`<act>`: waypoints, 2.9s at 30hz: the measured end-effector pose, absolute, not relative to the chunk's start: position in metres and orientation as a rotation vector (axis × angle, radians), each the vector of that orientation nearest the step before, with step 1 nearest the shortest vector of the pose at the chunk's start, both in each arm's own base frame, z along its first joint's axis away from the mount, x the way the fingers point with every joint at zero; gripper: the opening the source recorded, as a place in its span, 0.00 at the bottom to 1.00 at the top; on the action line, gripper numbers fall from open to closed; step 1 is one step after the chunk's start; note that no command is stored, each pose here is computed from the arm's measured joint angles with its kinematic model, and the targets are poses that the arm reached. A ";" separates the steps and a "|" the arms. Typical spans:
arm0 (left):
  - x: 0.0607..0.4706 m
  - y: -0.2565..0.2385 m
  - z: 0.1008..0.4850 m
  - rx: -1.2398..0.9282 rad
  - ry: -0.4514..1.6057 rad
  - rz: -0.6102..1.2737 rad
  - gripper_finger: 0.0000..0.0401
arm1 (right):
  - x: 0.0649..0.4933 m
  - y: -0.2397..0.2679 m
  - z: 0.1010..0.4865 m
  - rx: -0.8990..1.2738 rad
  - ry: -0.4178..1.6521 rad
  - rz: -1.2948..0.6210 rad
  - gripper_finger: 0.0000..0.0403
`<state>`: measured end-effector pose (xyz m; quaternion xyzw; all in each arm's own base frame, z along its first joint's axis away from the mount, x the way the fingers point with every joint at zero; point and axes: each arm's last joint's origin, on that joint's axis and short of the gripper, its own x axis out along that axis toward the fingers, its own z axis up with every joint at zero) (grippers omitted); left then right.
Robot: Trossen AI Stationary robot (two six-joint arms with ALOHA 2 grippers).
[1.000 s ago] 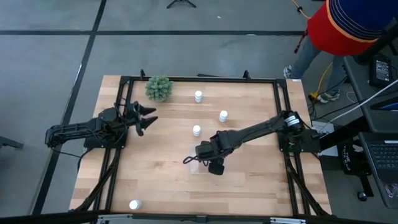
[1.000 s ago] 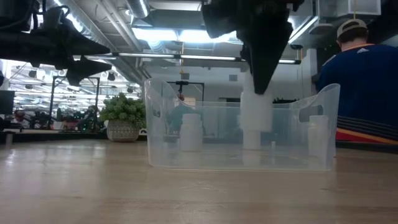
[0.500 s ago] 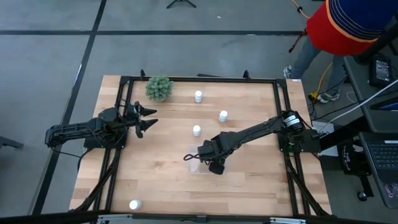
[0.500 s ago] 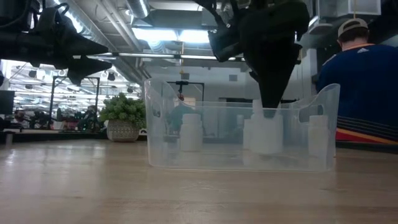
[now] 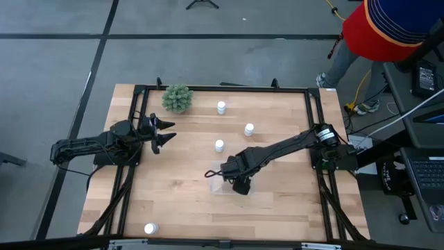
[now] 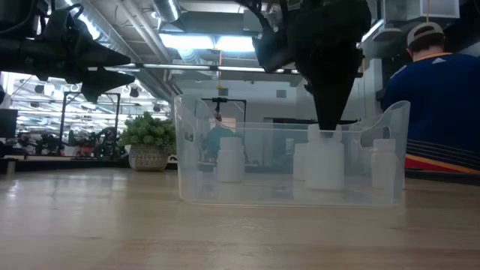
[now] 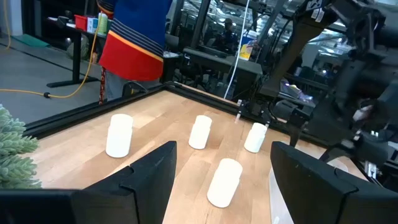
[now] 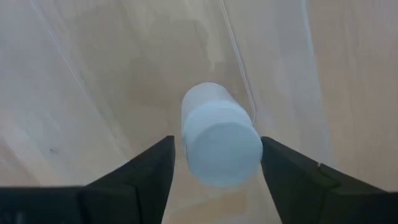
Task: Pick and place pill bottles into a basket
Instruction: Put the white medicine bottle into the transparent bin
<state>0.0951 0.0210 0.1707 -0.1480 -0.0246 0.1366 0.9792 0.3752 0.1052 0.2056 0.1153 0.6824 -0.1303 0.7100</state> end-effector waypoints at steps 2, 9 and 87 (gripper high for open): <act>0.095 0.021 0.171 -0.298 -0.049 0.275 0.63 | 0.377 0.107 0.215 0.263 1.507 -0.277 0.58; 0.095 0.021 0.170 -0.298 -0.042 0.276 0.63 | 0.377 0.113 0.278 0.245 1.473 -0.279 0.59; 0.099 0.028 0.164 -0.445 -0.032 0.491 0.63 | 0.250 0.004 0.184 0.422 1.452 -0.318 0.37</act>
